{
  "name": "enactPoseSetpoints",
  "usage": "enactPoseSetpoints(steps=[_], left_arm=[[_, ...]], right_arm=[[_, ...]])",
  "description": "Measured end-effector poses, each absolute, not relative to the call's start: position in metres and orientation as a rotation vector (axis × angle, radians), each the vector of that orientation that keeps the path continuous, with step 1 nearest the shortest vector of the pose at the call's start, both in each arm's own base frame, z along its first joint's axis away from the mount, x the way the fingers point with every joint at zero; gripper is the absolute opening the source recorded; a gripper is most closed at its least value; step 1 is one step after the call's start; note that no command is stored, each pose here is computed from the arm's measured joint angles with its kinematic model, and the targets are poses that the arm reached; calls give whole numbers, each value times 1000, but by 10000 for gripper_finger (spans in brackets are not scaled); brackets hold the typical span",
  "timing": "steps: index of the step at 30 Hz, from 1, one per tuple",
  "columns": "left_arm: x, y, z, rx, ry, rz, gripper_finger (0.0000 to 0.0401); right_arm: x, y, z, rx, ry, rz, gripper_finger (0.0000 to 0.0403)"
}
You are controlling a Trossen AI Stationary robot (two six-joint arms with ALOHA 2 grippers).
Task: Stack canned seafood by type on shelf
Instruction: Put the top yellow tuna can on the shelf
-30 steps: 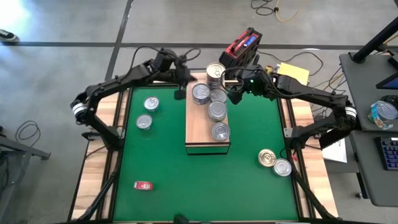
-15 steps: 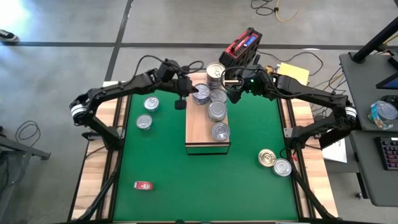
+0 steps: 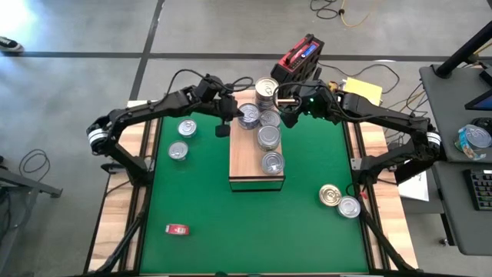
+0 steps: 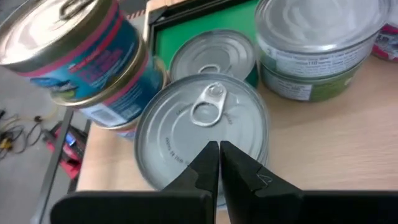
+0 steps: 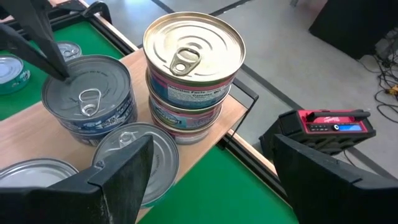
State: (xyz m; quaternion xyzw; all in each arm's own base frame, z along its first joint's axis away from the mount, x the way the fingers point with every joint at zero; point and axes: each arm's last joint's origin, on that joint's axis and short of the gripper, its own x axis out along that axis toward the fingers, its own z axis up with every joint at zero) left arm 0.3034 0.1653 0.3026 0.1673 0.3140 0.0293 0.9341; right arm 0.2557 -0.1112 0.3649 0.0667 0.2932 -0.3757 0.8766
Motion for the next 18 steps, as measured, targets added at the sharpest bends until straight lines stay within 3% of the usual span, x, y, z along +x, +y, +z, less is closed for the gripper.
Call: enactPoseSetpoints(steps=[18], left_arm=[[294,165,309,399,755,194,0]], right_arm=[[256,-111,365,137,616,-783,313]])
